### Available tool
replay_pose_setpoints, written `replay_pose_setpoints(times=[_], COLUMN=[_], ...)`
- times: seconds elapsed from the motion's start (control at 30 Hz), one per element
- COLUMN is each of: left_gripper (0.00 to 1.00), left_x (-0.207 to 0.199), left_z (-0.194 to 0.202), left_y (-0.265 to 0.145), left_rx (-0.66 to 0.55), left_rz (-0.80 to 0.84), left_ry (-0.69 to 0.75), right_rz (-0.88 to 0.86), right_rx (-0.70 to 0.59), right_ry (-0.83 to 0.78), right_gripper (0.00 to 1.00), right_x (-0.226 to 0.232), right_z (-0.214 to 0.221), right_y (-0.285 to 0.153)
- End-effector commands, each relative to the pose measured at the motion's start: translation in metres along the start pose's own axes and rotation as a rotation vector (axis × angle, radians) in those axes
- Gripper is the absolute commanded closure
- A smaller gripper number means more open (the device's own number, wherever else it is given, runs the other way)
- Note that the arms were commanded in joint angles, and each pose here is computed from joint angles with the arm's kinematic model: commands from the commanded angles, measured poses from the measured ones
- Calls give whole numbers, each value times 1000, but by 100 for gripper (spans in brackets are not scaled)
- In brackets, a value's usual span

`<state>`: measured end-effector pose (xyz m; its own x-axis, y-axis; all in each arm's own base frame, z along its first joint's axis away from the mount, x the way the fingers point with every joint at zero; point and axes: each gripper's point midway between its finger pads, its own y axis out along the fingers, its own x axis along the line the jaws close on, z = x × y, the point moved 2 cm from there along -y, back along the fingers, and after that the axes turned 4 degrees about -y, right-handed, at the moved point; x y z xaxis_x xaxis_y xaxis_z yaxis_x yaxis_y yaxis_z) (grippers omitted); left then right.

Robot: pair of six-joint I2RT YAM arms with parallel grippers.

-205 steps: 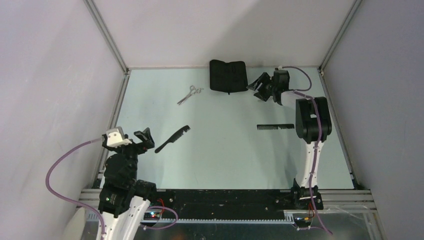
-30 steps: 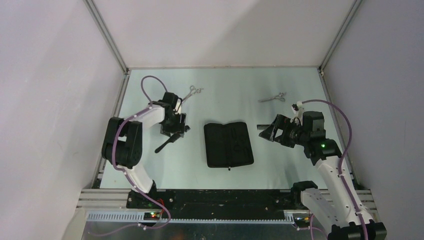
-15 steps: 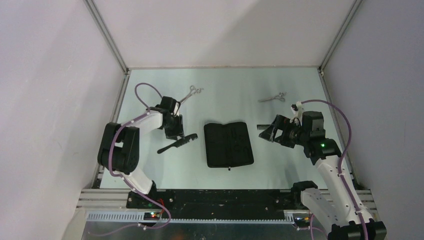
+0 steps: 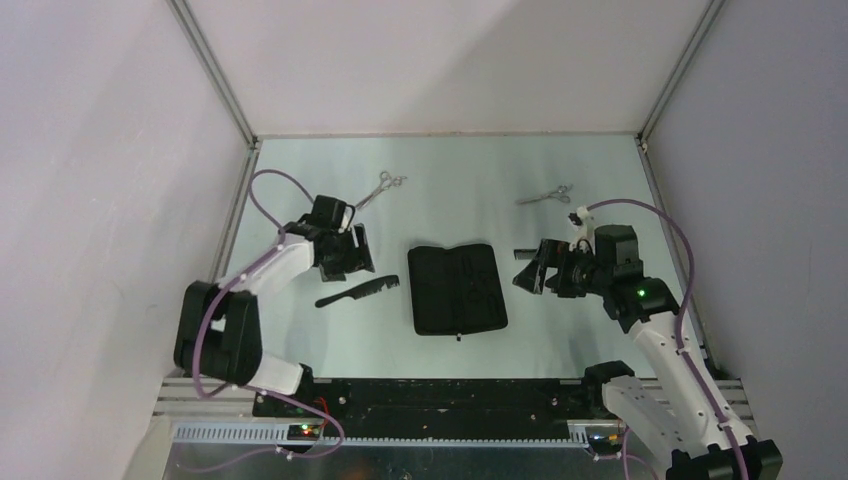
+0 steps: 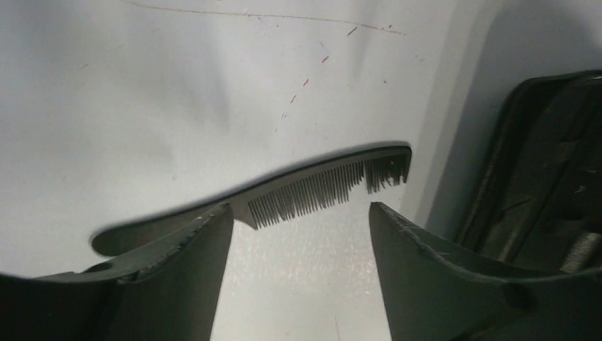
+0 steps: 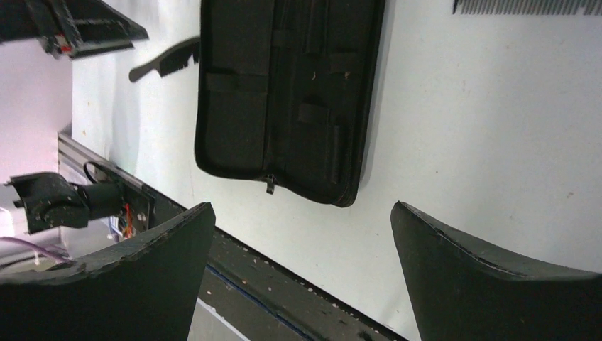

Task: Sort the hair-cutting tools
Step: Adjust the comb at the center of the board.

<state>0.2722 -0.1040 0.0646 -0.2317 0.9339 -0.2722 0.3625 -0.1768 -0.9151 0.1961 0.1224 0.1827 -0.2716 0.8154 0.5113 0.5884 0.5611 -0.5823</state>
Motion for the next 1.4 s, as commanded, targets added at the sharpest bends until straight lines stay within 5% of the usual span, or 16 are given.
replay_pose_setpoints(times=[0.0,0.17,0.4,0.63,0.97,1.37], left_gripper=[17,3,0,13,15,41], left_x=[5,27,49,59,45,57], left_z=[1,16,23,27,11,23], left_y=[-30,-41,-49,-29,-5,20], left_rx=[-98,-190,-240,-195,-205,-106], left_rz=[-20,-72,-193,-281,-242,-372], left_ry=[-75,-256,-441,-584,-698,-671], right_rz=[-6,-6,40,60,82,113], right_rx=[-23,30,92,114,156,174], right_ry=[-99,-183,-274,-298,-336,-358], right_gripper=[1,1,1,1,1,1], right_x=[12,24,27,25,18,12], right_z=[-9,-2,2,6,12,14], right_y=[-3,6,18,21,26,27])
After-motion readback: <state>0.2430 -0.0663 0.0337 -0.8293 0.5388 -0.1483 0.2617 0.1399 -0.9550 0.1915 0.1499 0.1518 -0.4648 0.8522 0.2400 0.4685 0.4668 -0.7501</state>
